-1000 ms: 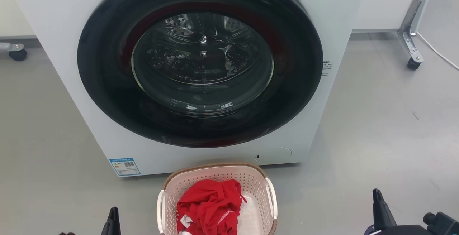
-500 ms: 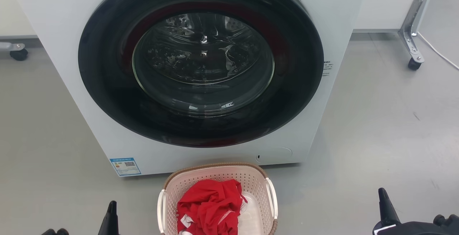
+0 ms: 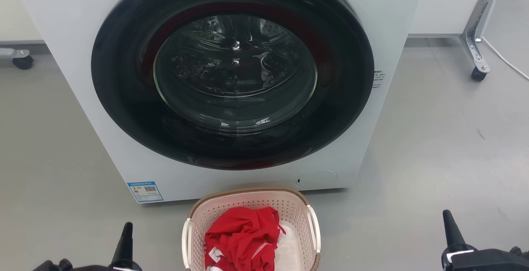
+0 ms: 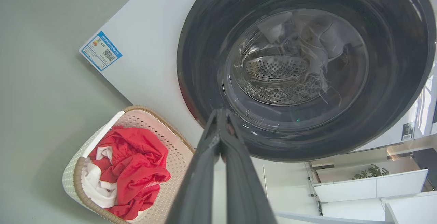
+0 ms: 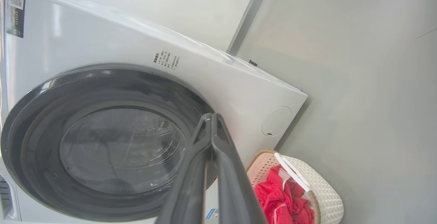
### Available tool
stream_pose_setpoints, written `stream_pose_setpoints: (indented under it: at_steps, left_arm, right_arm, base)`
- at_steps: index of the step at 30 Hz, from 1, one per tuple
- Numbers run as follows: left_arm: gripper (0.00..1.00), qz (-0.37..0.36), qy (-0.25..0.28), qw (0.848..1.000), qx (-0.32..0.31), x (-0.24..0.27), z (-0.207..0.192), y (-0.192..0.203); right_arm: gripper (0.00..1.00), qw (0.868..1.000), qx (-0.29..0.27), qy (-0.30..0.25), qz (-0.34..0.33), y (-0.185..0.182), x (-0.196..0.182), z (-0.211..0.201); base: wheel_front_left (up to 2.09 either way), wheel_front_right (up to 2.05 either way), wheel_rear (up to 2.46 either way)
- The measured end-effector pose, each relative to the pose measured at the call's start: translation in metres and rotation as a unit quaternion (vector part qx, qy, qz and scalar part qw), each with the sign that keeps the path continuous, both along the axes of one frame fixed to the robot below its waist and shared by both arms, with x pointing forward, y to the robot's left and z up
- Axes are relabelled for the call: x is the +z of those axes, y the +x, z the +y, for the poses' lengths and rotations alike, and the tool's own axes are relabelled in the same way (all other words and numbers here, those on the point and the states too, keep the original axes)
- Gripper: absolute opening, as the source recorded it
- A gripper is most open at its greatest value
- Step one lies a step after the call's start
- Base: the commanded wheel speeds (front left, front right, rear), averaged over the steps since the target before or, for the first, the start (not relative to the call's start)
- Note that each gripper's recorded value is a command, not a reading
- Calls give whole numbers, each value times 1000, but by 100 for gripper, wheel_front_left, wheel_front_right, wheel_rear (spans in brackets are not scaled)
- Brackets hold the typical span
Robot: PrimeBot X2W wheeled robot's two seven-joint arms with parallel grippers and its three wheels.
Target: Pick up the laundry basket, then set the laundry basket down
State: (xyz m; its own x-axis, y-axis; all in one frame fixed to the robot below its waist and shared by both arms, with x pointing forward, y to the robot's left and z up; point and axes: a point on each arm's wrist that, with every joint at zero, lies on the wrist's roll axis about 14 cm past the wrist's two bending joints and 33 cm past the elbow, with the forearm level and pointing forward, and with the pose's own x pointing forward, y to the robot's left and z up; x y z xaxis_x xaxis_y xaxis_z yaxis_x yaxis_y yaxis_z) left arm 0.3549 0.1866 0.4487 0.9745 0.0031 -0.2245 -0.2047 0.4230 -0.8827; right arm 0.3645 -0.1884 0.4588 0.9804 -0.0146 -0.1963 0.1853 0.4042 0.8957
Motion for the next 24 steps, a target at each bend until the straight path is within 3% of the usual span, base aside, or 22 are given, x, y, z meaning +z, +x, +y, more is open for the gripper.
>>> stream_pose_setpoints:
  at_steps: [11,24]
  left_arm:
    - [0,-21,-87,996,11,10,2,9]
    - [0,-51,-182,982,20,23,4,19]
  right_arm:
    - [0,996,-12,85,-22,8,10,-6]
    - [0,983,-29,177,-44,12,16,-14]
  base:
    - [0,0,0]
    - [0,0,0]
